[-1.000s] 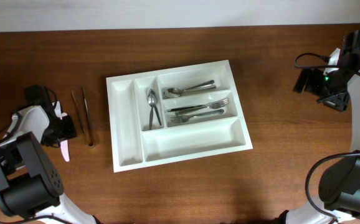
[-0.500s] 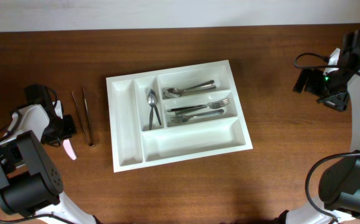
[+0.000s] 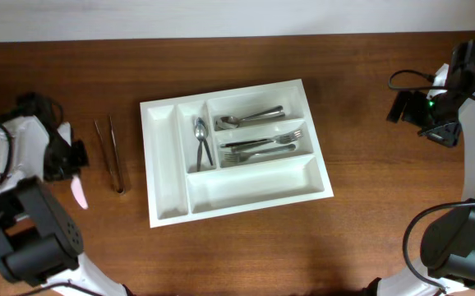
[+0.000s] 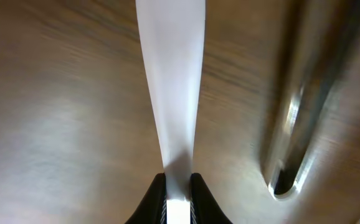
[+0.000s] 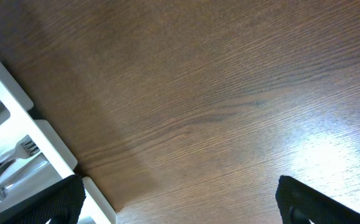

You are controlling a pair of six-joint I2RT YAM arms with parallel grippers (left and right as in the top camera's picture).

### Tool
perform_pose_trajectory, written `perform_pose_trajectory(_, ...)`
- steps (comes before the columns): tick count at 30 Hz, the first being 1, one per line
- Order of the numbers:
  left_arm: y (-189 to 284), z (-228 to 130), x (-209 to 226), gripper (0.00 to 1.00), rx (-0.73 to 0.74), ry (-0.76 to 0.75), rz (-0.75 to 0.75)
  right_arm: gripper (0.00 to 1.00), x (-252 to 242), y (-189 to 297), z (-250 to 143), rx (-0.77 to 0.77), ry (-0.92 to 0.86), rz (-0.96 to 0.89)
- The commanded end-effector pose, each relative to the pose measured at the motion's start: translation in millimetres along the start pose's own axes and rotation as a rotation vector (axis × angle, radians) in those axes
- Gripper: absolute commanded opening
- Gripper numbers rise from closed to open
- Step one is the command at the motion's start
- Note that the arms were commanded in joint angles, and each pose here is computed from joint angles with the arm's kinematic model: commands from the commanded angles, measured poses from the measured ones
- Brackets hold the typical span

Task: Pack container
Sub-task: 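Lower the left gripper onto the white plastic knife and grasp it, then carry the knife into the tray's bottom compartment and release it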

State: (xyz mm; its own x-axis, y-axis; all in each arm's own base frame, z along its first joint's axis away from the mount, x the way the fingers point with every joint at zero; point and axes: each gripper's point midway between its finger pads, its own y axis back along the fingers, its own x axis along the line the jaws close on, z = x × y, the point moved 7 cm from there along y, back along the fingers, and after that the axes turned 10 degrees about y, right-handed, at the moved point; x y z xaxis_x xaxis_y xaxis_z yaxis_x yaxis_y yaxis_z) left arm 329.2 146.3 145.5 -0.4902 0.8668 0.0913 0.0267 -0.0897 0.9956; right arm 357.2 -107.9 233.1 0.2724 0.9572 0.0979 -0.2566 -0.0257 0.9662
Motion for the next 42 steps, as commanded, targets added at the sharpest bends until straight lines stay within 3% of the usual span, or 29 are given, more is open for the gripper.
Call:
perform_pose_trajectory(1,60,-3,-8,0.02,-0.137,-0.031,-0.033,0.99,-2,3,-1,-0.008,-0.009,-0.004)
perform_pose_trajectory(7,114,-36,-61,0.02,-0.236,-0.202,-0.139,0.99,-2,3,-1,-0.008,-0.009,-0.004)
perform_pose_trajectory(12,129,-73,-131,0.02,-0.280,-0.529,-0.172,0.99,-2,3,-1,-0.008,-0.009,-0.004)
perform_pose_trajectory(20,115,-135,-244,0.02,-0.327,-1.123,-0.195,0.99,-2,3,-1,-0.008,-0.009,-0.004)
perform_pose_trajectory(24,87,-176,-282,0.02,-0.224,-1.486,-0.225,0.99,-2,3,-1,-0.008,-0.009,-0.004)
perform_pose_trajectory(27,60,-196,-298,0.02,-0.132,-1.657,-0.204,0.99,-2,3,-1,-0.007,-0.009,-0.004)
perform_pose_trajectory(34,21,-223,-317,0.02,-0.003,-1.783,-0.164,0.99,-2,3,-1,-0.008,-0.009,-0.004)
perform_pose_trajectory(37,18,-222,-316,0.21,-0.011,-1.764,-0.093,0.99,-2,3,-1,-0.008,-0.009,-0.004)
perform_pose_trajectory(38,18,-217,-314,0.48,-0.028,-1.728,-0.041,0.99,-2,3,-1,-0.008,-0.009,-0.004)
perform_pose_trajectory(39,20,-211,-312,0.66,-0.052,-1.681,0.024,0.99,-2,3,-1,-0.008,-0.009,-0.004)
perform_pose_trajectory(42,35,-198,-304,0.68,-0.077,-1.574,0.125,0.99,-2,3,-1,-0.008,-0.009,-0.004)
